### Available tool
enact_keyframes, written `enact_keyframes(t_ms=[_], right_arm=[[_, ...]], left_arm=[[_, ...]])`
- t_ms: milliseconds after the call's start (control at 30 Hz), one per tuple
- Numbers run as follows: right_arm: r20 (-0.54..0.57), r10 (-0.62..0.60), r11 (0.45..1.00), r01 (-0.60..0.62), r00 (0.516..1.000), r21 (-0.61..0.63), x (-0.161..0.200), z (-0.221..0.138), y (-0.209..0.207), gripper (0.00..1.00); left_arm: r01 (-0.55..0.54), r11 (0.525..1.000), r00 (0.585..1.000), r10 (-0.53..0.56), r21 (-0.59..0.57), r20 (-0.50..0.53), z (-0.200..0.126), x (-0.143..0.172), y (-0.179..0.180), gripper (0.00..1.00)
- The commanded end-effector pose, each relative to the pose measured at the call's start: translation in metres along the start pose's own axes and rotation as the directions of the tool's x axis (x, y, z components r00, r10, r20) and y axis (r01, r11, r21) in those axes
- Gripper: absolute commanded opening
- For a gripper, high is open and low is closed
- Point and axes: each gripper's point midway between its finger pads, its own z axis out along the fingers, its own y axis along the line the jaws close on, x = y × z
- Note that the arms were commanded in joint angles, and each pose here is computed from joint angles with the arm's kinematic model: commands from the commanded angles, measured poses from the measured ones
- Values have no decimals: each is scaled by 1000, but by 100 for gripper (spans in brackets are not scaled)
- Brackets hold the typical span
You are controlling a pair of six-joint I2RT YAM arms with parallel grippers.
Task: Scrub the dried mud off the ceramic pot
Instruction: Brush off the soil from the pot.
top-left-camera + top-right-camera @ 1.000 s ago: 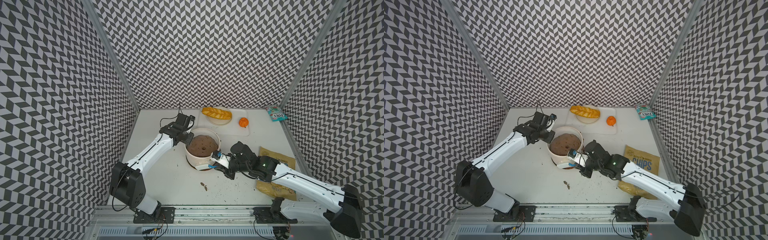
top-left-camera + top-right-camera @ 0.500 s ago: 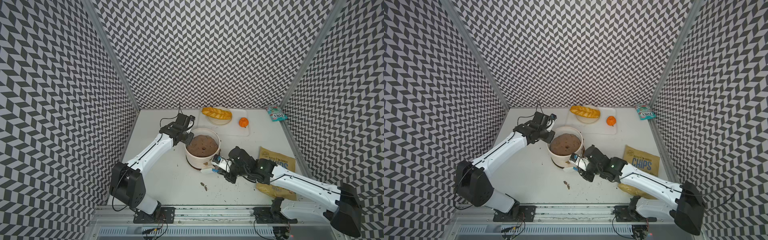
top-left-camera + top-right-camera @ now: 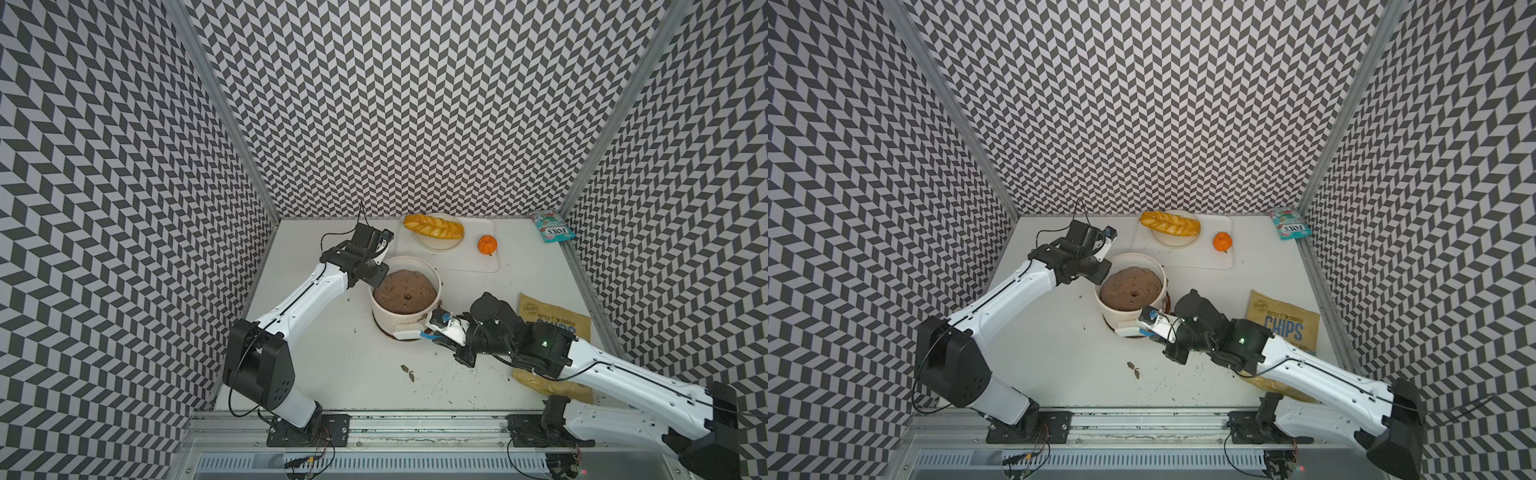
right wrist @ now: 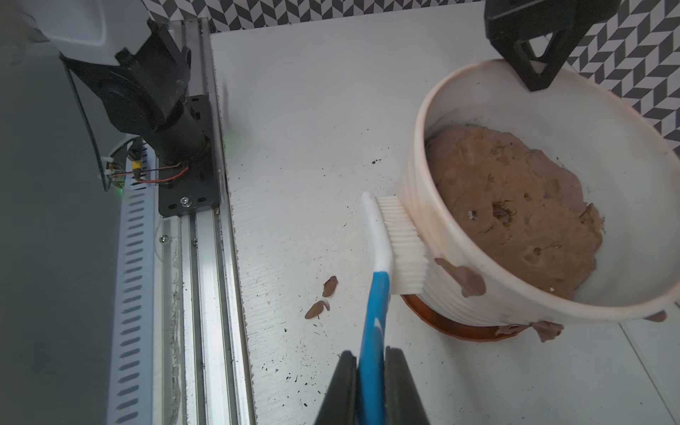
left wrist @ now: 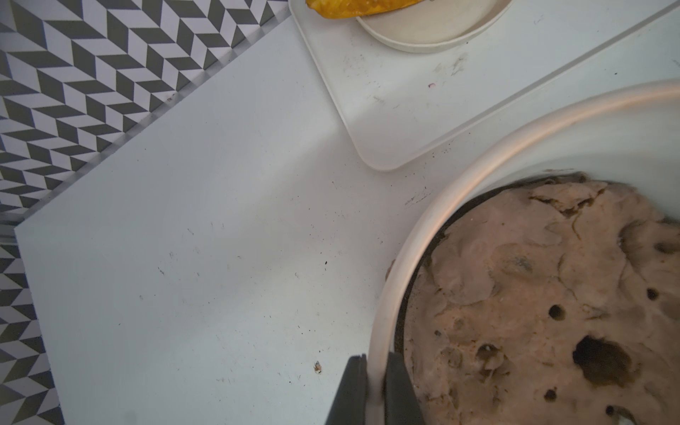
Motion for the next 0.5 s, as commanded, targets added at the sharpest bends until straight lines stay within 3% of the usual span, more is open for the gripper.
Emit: enact_keyframes(t_ms=[0, 200, 467], right_arm=[[48, -4, 999, 2, 999, 52, -19, -4, -21, 0], [29, 48, 994, -51, 998, 100, -8, 3, -43, 0], [-95, 132, 983, -118, 987, 138, 34, 28, -48, 0]], left_arm=[[-113, 993, 988, 110, 21, 104, -12, -32, -3, 0], [-174, 984, 981, 170, 39, 92, -3, -29, -8, 0], [-210, 975, 969, 198, 71, 145, -6, -40, -14, 0]])
